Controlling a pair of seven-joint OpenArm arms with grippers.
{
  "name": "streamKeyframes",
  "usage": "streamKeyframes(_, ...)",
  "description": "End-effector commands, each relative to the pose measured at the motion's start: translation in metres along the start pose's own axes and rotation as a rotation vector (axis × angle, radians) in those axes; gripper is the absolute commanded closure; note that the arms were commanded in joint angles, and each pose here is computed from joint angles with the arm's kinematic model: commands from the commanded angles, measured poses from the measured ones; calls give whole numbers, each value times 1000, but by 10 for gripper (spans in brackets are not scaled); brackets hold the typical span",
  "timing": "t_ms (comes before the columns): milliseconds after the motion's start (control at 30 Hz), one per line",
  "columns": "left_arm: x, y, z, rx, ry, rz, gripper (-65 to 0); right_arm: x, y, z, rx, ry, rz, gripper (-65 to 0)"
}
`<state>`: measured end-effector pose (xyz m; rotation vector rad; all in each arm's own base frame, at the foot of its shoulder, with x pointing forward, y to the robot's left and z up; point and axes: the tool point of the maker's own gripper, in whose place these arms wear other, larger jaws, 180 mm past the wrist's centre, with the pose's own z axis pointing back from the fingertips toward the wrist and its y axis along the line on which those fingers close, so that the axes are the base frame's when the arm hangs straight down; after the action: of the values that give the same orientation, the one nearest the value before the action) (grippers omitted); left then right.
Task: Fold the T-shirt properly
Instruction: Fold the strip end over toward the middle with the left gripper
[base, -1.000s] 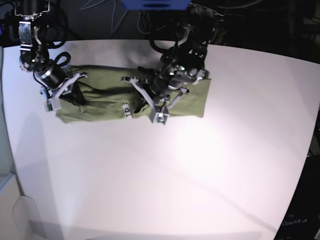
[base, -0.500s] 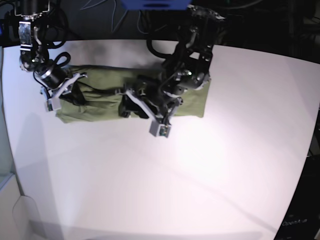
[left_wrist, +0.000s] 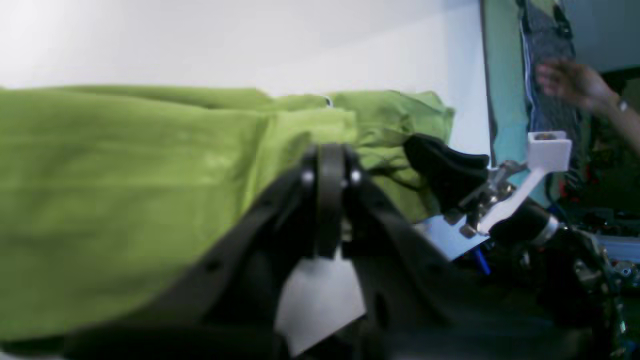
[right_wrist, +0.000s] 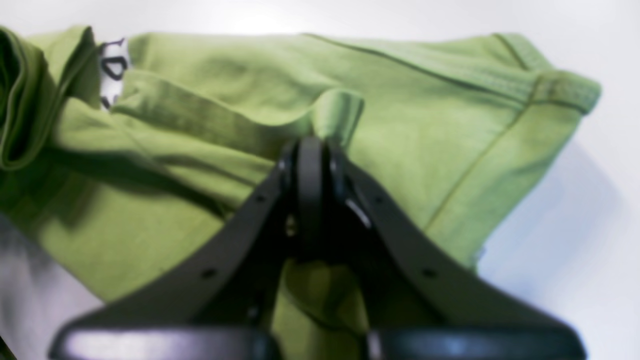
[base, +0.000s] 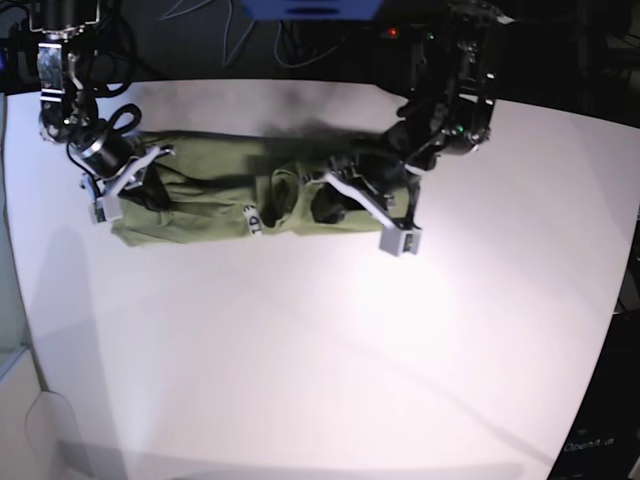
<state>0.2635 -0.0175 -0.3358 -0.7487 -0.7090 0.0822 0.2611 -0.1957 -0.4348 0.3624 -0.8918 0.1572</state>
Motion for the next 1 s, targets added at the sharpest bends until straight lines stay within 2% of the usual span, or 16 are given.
streamKeyframes(0,13,-12,2,-46,-42,-12,-15,-9,-3,2,-8,55,27,-4)
streamKeyframes(133,-2,2,-11,-16,8,27,-17,-4,-3,-1,-7,48,30,-4)
streamKeyframes(367,-36,31,-54,49,132,128,-17,-5,0,-3,4,52,36,-4)
streamKeyframes(467,-44,26,-67,42,172,120,-17,-5,0,-3,4,52,36,-4)
streamKeyframes(700,-40,3,-73,-11,161,77,-17,-6,2,-3,10,55,38,-4)
streamKeyframes(867,-8,-17,-51,-65,61,18,-17,-5,1,-3,8,55,41,-4)
streamKeyframes(967,15,-41,-30,-140,-5,-13,-16,-5,1,-3,8,55,41,-4)
